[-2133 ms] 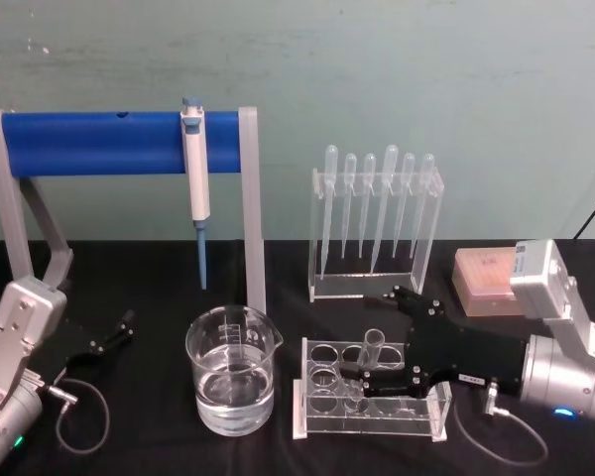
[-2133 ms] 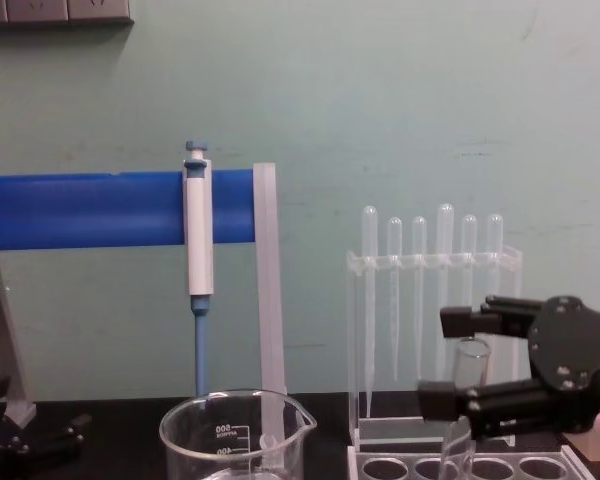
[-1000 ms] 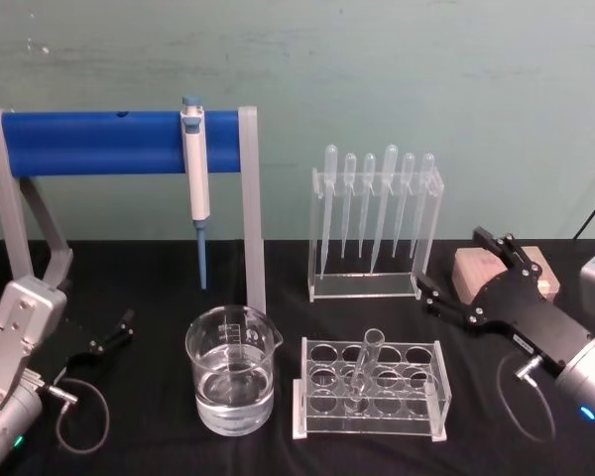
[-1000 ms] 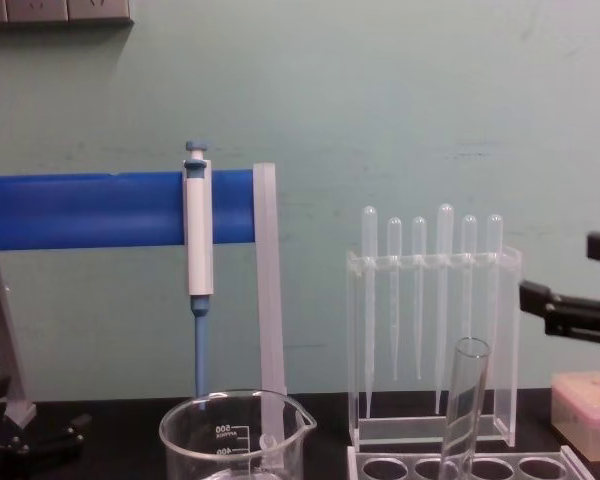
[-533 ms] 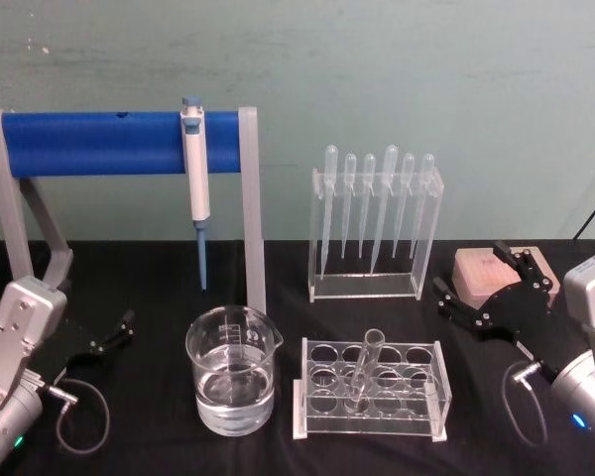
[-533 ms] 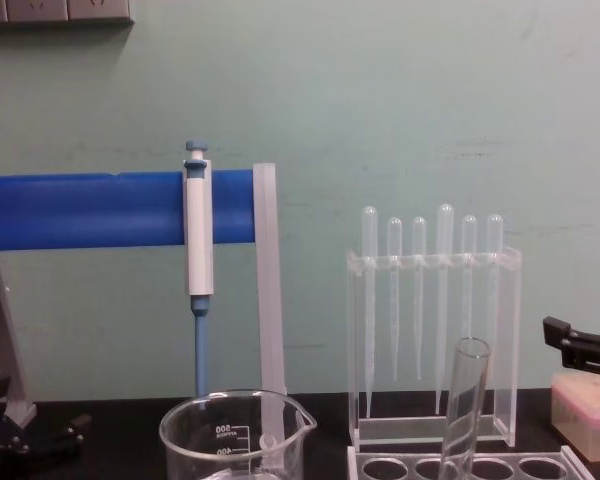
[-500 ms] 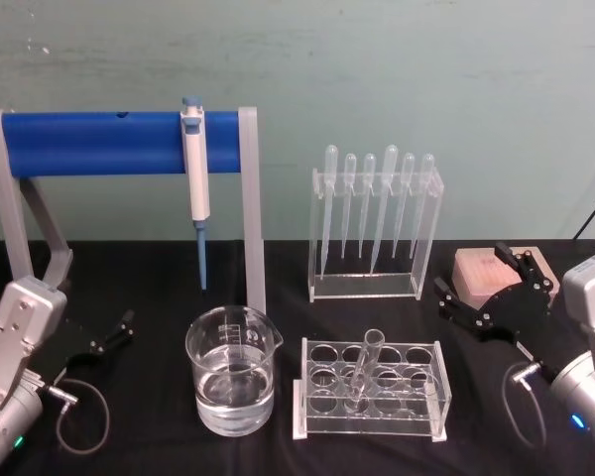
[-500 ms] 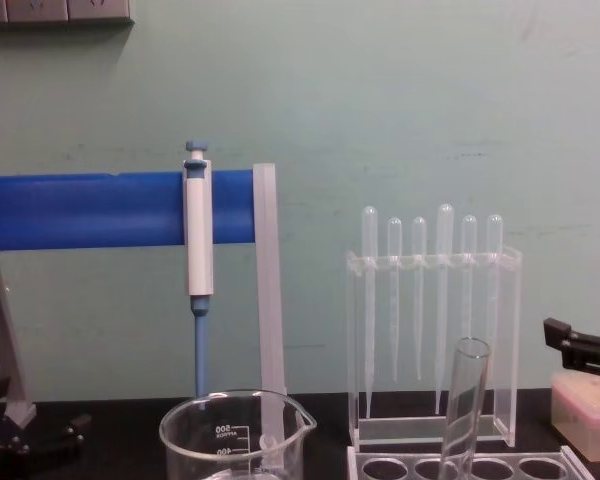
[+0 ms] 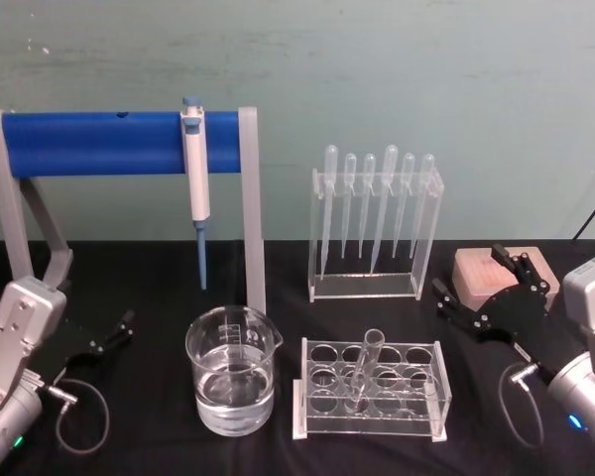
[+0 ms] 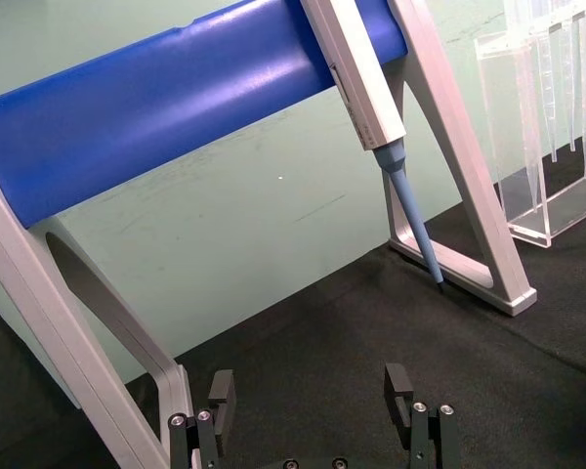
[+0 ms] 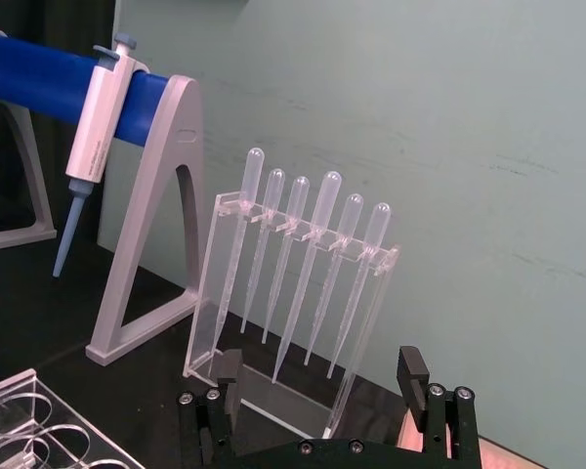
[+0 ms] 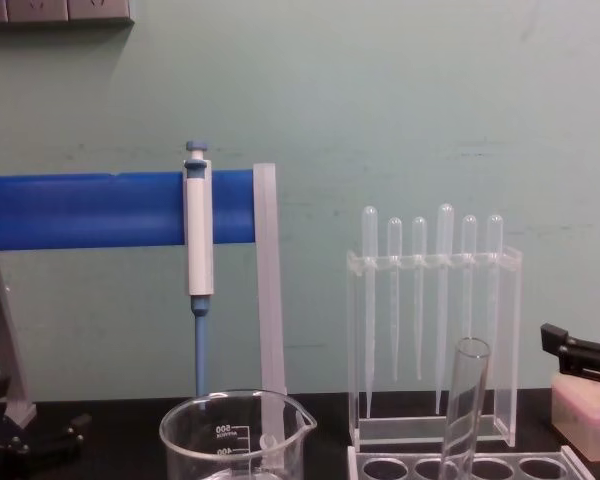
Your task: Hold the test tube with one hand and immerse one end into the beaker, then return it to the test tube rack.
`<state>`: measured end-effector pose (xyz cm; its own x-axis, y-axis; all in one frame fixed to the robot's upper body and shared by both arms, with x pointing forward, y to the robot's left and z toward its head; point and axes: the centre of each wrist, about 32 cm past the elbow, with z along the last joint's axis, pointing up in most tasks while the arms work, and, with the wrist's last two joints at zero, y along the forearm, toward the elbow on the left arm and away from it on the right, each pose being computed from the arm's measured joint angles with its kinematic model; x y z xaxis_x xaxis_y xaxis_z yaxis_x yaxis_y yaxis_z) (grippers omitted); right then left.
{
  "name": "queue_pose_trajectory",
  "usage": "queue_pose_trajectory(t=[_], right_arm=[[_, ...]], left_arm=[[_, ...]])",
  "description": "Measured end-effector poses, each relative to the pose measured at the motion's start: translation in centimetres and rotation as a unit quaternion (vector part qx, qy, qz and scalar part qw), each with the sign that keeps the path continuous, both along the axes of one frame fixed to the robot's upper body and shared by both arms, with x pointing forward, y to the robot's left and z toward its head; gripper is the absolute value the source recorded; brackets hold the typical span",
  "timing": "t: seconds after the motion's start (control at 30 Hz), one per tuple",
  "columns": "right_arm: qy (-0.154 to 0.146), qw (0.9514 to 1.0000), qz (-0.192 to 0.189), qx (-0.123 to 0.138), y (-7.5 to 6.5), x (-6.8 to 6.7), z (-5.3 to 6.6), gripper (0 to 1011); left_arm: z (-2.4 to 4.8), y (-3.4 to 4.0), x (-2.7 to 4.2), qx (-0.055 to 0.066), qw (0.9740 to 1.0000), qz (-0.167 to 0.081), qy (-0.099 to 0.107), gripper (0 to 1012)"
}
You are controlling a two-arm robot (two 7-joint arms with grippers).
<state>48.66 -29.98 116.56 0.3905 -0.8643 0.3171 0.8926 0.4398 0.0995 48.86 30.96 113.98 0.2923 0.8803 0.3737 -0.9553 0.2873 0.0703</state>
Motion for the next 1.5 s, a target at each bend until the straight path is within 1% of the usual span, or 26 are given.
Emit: queue_pose_trajectory(t=[1.5], right_arm=[[0.000, 1.0000, -0.002, -0.002, 0.11, -0.09, 0.11, 1002]], left_arm=[[0.00, 0.00, 0.00, 0.000, 1.0000, 0.000, 0.000, 1000]])
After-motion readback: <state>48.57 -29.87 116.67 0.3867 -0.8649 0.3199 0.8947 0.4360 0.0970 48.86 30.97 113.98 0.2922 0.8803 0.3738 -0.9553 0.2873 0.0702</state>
